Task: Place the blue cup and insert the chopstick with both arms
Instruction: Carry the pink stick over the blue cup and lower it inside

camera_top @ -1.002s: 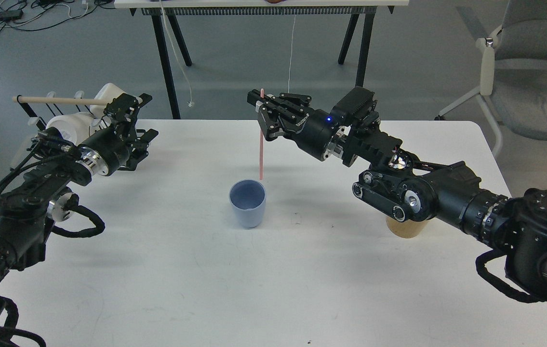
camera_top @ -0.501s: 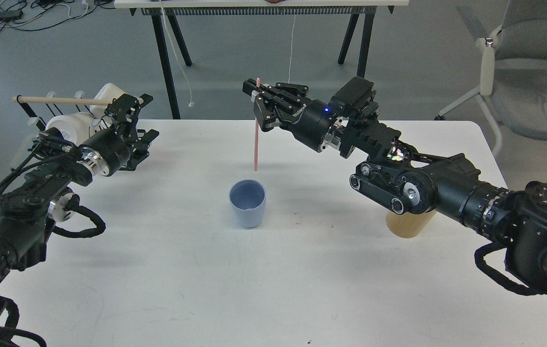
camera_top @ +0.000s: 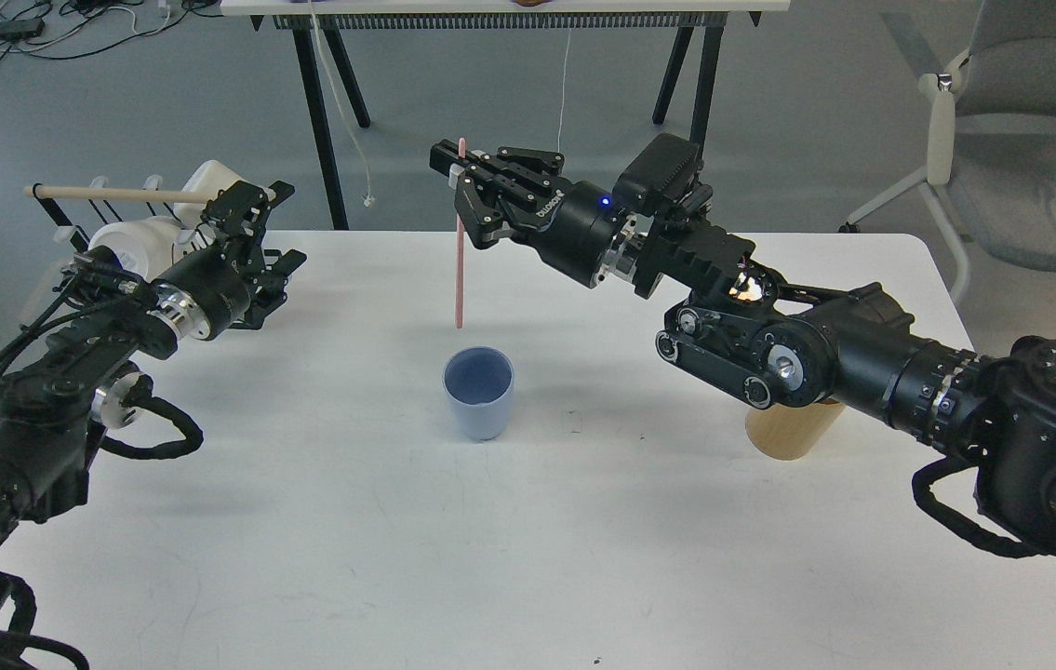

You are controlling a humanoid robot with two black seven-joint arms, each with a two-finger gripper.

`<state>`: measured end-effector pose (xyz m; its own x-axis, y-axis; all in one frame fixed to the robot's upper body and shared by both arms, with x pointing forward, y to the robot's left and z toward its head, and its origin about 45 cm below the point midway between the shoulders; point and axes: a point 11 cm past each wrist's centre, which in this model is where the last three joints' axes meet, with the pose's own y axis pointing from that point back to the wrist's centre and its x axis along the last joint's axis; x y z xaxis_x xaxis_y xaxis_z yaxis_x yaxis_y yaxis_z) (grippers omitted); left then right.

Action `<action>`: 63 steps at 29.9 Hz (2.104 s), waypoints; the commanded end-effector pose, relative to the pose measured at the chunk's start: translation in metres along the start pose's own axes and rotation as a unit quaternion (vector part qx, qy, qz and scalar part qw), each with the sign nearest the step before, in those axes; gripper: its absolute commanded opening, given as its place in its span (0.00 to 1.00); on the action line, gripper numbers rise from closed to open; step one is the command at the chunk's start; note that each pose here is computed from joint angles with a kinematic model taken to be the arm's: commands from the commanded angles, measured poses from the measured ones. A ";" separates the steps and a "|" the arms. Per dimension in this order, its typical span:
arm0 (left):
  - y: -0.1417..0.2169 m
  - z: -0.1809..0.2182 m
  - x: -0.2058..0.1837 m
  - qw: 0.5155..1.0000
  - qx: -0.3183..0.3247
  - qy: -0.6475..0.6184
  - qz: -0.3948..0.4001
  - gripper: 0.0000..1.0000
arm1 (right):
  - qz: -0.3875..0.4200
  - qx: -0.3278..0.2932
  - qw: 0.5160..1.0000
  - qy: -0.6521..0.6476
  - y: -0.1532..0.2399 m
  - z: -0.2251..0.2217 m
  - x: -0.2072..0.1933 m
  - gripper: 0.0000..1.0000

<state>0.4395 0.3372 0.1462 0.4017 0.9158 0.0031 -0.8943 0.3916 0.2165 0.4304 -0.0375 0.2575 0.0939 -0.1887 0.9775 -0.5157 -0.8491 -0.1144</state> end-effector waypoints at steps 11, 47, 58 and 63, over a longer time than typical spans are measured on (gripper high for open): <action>0.000 -0.001 -0.001 1.000 0.000 0.000 -0.001 0.99 | -0.006 0.018 1.000 -0.012 0.000 -0.014 -0.008 0.00; -0.002 -0.001 -0.004 1.000 -0.001 0.002 -0.004 0.99 | -0.032 0.019 0.999 -0.010 0.018 -0.009 -0.022 0.01; -0.003 -0.001 -0.006 1.000 -0.001 0.003 -0.005 0.99 | -0.042 0.005 0.999 -0.015 0.031 -0.001 -0.032 0.02; -0.003 -0.001 -0.006 1.000 -0.001 0.003 -0.005 0.99 | -0.044 0.003 0.999 -0.021 0.032 -0.003 -0.038 0.15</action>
<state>0.4398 0.3308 0.1446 0.4096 0.9123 -0.0049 -0.8906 0.4010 0.2146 0.4087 -0.0567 0.2198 0.1689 -0.1325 0.9767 -0.4973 -0.8670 -0.0316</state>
